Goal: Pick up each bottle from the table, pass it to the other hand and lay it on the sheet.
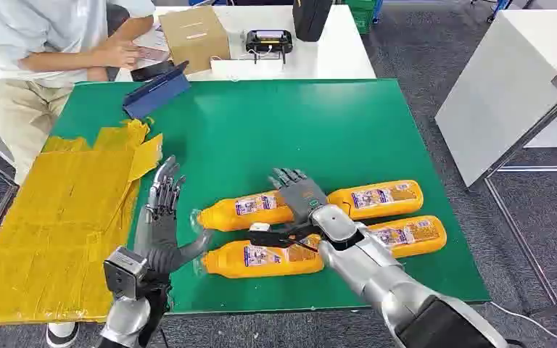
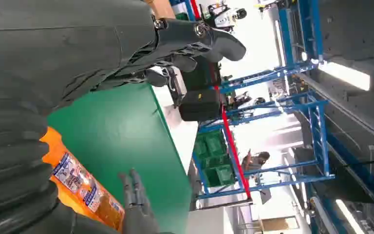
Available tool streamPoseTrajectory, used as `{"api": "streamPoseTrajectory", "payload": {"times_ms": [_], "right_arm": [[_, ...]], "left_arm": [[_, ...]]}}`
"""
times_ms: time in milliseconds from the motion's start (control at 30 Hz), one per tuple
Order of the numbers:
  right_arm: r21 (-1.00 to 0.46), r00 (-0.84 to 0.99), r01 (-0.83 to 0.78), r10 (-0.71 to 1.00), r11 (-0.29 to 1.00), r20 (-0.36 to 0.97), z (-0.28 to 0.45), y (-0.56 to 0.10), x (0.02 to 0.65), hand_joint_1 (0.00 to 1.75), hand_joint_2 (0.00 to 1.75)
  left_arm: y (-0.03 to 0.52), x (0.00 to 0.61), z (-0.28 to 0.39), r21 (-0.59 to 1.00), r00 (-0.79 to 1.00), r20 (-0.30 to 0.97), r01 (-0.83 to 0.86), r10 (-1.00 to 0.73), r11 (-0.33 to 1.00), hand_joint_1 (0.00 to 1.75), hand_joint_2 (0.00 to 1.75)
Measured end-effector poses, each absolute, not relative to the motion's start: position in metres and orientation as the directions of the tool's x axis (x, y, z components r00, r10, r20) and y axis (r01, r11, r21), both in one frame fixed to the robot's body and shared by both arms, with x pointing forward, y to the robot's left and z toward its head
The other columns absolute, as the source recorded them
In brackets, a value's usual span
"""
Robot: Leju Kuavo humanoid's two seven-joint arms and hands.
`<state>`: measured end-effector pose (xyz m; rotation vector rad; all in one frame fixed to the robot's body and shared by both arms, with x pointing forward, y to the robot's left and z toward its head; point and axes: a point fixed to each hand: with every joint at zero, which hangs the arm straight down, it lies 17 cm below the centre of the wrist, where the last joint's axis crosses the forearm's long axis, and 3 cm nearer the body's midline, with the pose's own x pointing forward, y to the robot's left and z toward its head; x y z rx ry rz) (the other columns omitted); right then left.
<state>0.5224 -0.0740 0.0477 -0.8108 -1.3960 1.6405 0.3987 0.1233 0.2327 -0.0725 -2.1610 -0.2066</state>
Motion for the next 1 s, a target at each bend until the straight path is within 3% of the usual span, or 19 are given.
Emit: {"api": "streamPoseTrajectory", "payload": {"times_ms": [567, 600, 633, 667, 700, 1000], "right_arm": [[-0.943, -0.502, -0.254, 0.863, -0.214, -0.061, 0.015, -0.076, 0.512, 0.0, 1.75], [-0.939, -0.507, -0.259, 0.859, -0.226, -0.067, 0.013, -0.075, 0.51, 0.33, 1.75], [-0.937, -0.507, -0.262, 0.859, -0.233, -0.072, 0.013, -0.076, 0.511, 0.77, 1.75], [-0.932, -0.506, -0.269, 0.859, -0.241, -0.076, 0.011, -0.076, 0.511, 0.77, 1.75], [-0.928, -0.5, -0.273, 0.862, -0.252, -0.087, 0.009, -0.078, 0.511, 1.33, 1.75], [-0.915, -0.493, -0.262, 0.858, -0.307, -0.147, 0.007, -0.084, 0.514, 1.41, 1.75]], "left_arm": [[0.11, 0.399, 0.232, 0.111, -0.563, 0.827, 0.171, 0.005, 0.979, 0.0, 1.75], [0.108, 0.399, 0.232, 0.11, -0.564, 0.826, 0.175, 0.008, 0.978, 0.0, 1.75], [0.107, 0.4, 0.233, 0.109, -0.565, 0.825, 0.177, 0.01, 0.978, 0.0, 1.75], [0.105, 0.4, 0.233, 0.104, -0.565, 0.825, 0.183, 0.018, 0.978, 0.0, 1.75], [0.103, 0.4, 0.234, 0.103, -0.567, 0.823, 0.187, 0.022, 0.977, 0.0, 1.75], [0.099, 0.4, 0.231, 0.095, -0.558, 0.829, 0.197, 0.032, 0.976, 0.0, 1.75]]}}
